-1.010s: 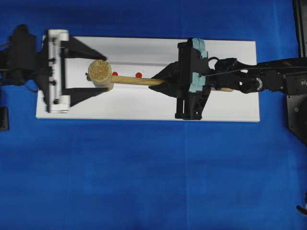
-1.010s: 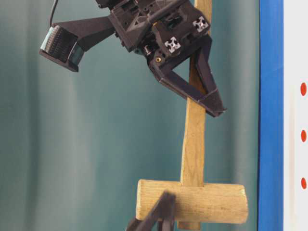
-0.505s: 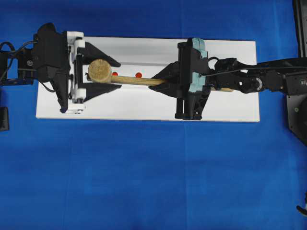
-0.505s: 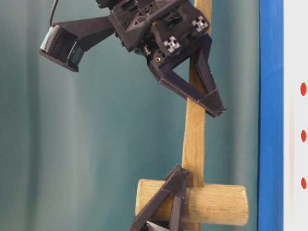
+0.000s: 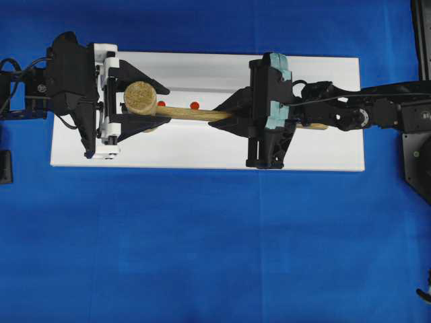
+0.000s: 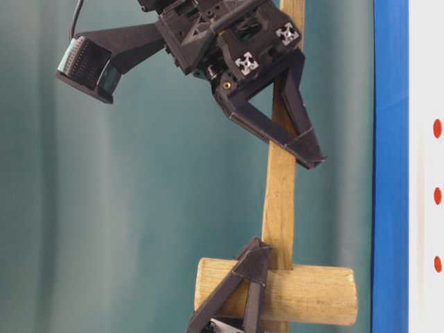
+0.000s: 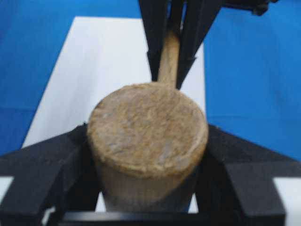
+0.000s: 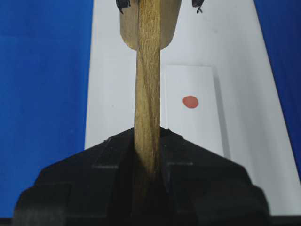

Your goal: Hit the mark with a hammer.

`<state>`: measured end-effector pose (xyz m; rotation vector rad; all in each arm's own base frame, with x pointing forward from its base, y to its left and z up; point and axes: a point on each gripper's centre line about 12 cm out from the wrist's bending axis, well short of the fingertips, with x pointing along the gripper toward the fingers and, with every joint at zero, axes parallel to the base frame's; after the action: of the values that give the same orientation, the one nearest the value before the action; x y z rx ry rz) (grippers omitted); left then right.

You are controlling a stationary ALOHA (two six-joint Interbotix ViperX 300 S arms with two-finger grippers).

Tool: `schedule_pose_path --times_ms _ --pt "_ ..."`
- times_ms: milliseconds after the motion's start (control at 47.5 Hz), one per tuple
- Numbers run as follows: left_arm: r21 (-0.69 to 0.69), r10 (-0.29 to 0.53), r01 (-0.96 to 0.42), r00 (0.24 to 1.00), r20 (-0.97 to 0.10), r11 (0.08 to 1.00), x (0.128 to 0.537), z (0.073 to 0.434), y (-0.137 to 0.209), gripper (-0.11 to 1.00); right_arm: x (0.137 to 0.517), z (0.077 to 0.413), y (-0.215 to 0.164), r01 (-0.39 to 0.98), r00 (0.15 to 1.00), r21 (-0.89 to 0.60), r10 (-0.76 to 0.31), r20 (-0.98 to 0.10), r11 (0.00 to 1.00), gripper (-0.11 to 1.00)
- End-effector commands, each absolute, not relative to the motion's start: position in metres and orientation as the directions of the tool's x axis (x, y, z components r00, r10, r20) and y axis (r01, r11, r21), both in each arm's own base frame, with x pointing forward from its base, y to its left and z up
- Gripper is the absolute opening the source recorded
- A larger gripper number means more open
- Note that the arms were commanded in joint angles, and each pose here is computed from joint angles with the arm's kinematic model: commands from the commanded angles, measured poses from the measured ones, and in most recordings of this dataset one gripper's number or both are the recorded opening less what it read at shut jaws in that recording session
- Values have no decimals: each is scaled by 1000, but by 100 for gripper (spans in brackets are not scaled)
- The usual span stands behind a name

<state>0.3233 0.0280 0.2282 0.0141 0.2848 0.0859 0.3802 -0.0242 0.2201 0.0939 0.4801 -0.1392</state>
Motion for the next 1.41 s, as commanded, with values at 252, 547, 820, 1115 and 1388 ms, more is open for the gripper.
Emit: schedule_pose_path --times_ms 252,547,820,1115,1388 --pt "12 90 -90 964 -249 996 325 238 29 44 385 235 -22 132 896 42 -101 -432 990 2" --pt "-33 90 -101 963 -255 994 325 238 29 44 385 237 -24 144 902 25 -121 -414 989 64" --pt "-271 88 -169 954 -286 947 323 236 29 44 388 246 -15 99 930 -131 -138 -341 987 90" --pt "-629 89 -235 963 -255 741 317 244 28 44 387 245 -16 79 932 -230 -154 -329 970 90" --pt "-708 73 -231 966 -246 667 318 246 23 44 386 240 -16 76 928 -243 -158 -337 967 90"
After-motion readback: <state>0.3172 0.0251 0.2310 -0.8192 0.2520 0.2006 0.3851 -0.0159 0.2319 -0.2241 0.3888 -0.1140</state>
